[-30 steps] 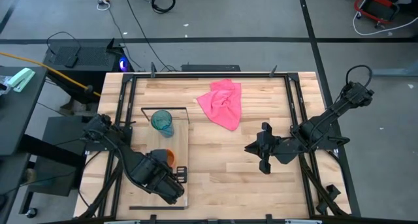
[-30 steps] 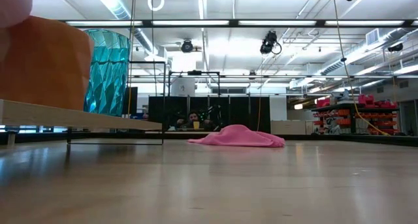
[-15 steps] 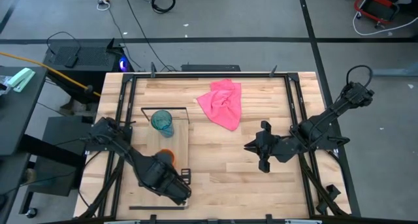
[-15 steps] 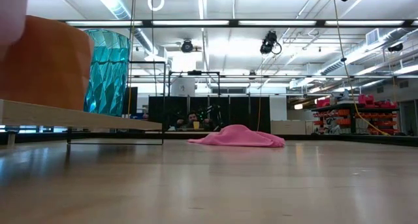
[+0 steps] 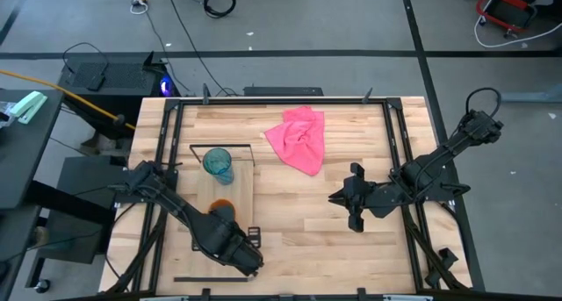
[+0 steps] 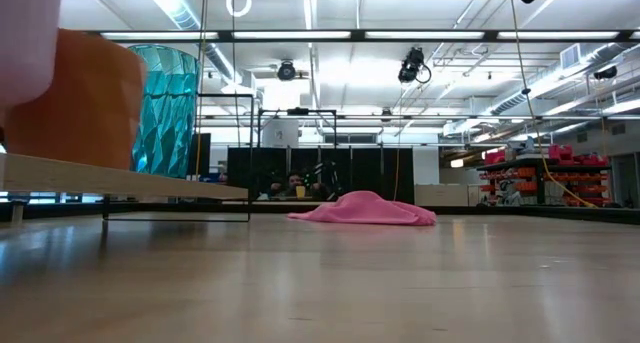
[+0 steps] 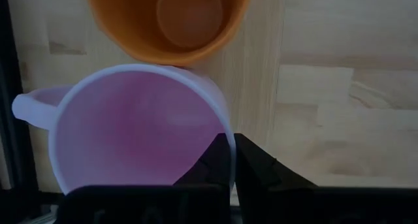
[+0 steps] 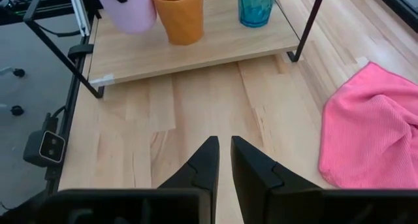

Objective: Stack small to large cups/mugs on shelf
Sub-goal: Put the purple cup on the shelf

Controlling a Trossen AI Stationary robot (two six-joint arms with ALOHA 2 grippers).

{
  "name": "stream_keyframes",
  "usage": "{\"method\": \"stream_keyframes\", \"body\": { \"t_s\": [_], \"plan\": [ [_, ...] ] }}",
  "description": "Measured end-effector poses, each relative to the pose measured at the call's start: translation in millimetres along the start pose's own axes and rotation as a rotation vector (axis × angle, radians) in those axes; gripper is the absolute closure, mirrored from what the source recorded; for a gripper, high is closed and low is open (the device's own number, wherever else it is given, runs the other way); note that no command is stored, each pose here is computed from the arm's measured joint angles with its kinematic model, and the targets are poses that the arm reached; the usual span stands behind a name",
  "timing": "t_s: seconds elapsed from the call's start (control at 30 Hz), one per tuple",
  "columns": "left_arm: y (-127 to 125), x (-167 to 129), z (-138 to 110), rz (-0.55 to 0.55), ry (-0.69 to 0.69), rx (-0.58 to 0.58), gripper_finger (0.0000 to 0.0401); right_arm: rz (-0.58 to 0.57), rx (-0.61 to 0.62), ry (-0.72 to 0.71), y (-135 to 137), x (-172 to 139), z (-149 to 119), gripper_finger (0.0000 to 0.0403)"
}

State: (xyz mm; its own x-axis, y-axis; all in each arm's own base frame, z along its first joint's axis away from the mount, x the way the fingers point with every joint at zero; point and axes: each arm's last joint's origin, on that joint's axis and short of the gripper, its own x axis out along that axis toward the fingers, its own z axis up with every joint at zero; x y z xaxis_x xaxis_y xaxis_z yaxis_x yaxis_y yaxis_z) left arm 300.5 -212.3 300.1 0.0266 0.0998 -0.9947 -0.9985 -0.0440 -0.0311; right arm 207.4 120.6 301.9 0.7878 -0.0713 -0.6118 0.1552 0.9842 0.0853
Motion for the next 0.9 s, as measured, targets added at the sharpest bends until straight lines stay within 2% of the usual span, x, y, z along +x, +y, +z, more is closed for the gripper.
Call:
{"method": "stream_keyframes", "body": {
  "t_s": [0.47,0.73,0.9],
  "plan": [
    [-11,6,10,-0.011,-0.04,0.013,0.039,0.014,0.017,0.009,1,0,0,0.0356],
    [-1,4,-9,0.007,0.054,0.029,0.039,0.028,0.018,0.019,1,0,-1,0.0356],
    [4,3,-15,0.016,0.055,0.025,0.039,0.028,0.01,0.019,1,0,-1,0.0356]
  ]
}}
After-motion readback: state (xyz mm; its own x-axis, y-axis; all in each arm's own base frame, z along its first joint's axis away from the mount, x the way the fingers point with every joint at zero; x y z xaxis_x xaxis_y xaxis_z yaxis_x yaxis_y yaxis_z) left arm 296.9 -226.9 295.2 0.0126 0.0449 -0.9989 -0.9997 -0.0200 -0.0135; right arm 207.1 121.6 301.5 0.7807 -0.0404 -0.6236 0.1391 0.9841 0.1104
